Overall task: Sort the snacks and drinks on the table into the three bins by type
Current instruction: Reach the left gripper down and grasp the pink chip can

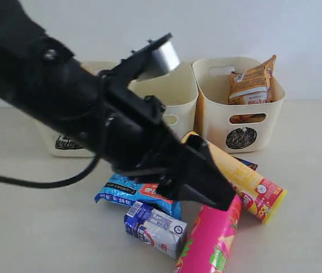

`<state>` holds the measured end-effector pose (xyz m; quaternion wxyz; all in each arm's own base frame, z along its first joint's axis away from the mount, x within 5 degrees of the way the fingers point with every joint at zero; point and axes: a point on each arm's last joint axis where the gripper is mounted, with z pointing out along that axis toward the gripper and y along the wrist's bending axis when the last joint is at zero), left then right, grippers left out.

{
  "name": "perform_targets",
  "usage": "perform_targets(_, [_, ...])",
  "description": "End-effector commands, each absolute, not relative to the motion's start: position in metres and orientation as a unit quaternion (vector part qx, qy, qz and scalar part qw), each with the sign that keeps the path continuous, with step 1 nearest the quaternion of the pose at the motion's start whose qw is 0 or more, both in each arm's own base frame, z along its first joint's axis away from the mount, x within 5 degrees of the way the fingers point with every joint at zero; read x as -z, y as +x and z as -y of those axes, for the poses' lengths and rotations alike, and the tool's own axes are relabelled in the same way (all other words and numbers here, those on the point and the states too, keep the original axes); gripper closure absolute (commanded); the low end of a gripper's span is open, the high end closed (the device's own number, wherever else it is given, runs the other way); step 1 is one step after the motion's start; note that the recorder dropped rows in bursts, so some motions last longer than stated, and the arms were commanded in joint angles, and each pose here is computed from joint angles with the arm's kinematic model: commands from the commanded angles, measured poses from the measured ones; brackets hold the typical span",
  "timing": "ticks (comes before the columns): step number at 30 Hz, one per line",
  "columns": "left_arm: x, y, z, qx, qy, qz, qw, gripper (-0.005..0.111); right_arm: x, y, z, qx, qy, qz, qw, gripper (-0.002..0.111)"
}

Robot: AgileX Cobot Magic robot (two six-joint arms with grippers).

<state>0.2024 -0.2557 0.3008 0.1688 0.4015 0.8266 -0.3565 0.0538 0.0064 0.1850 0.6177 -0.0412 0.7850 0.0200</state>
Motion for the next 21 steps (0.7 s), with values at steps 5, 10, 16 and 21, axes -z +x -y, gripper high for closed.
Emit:
perform_targets(5, [-0.277,0.220,0.319,0.183,0.380,-0.901,0.100,0.031,-0.184,0.054,-0.006,-0.014,-0.044,-0.783,0.621,0.107])
perform_targets(10, [-0.251,0.227,0.353,0.147,0.382,-0.909,0.074,0.031,-0.184,0.054,-0.006,-0.014,-0.044,-0.783,0.621,0.107])
perform_targets(16, [-0.226,0.242,0.373,0.133,0.366,-0.918,0.075,0.028,-0.184,0.054,-0.006,-0.015,-0.044,-0.783,0.621,0.107])
perform_targets(21, [-0.205,0.251,0.379,0.104,0.357,-0.926,0.064,0.022,-0.184,0.054,-0.006,-0.015,-0.044,-0.783,0.621,0.107])
